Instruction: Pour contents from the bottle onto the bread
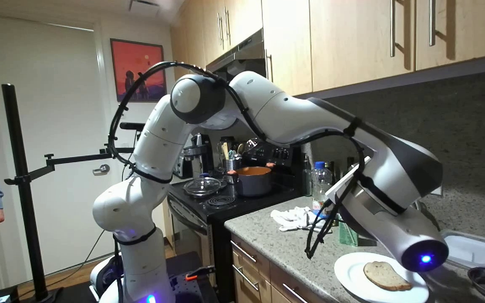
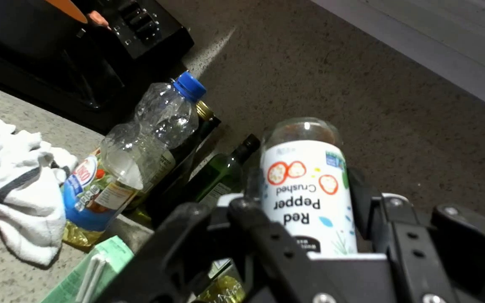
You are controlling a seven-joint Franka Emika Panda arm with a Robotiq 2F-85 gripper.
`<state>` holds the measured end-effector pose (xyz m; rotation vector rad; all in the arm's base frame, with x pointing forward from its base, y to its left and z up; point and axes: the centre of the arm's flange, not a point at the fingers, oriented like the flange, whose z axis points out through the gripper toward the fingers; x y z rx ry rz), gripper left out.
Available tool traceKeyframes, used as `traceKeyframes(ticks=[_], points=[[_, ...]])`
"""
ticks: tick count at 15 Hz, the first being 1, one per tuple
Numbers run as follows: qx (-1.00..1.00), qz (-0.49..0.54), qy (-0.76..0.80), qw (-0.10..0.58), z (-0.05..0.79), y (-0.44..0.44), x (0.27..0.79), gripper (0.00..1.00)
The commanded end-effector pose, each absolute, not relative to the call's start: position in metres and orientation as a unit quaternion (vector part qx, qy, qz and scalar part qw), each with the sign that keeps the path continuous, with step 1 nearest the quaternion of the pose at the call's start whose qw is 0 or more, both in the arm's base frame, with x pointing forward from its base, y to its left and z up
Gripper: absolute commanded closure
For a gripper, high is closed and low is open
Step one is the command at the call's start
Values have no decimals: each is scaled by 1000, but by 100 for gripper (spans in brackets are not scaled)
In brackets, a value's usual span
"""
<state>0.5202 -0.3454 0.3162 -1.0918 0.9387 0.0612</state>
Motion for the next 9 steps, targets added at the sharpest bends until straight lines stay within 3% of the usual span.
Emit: traceKeyframes(ticks=[1,9], points=[[-516,6,403,756,351,-332,497,73],[-499,34,407,764,320,-331,509,73]])
